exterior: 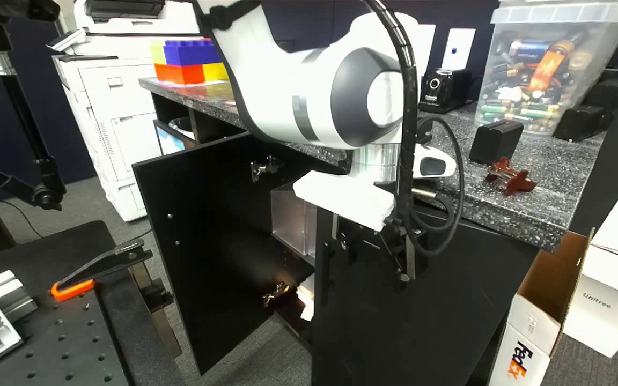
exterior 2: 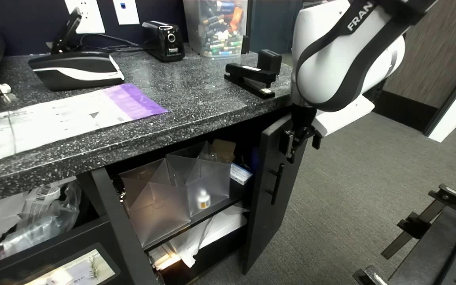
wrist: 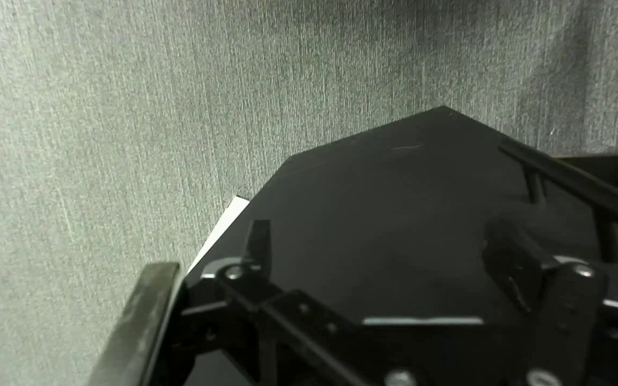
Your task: Close the right bottom cabinet door
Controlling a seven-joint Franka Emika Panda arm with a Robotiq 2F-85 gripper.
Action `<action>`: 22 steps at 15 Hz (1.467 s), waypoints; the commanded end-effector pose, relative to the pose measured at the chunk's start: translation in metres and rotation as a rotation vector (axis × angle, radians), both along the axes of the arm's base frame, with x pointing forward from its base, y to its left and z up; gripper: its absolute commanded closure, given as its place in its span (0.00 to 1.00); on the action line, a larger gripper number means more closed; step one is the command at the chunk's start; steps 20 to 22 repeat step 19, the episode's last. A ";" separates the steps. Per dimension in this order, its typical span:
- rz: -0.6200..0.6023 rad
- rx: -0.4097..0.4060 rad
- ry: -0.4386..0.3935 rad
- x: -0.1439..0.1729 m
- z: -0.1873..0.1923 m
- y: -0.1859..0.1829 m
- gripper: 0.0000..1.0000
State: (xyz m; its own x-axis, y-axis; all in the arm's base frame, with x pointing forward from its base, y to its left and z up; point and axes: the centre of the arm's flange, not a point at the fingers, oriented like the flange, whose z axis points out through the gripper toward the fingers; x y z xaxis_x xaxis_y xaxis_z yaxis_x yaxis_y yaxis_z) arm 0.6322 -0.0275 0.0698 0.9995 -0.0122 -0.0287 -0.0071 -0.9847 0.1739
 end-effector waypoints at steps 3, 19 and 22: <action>0.006 -0.086 -0.174 0.039 -0.027 0.014 0.00; -0.103 0.107 0.144 -0.054 0.049 0.112 0.00; -0.103 0.107 0.144 -0.054 0.049 0.112 0.00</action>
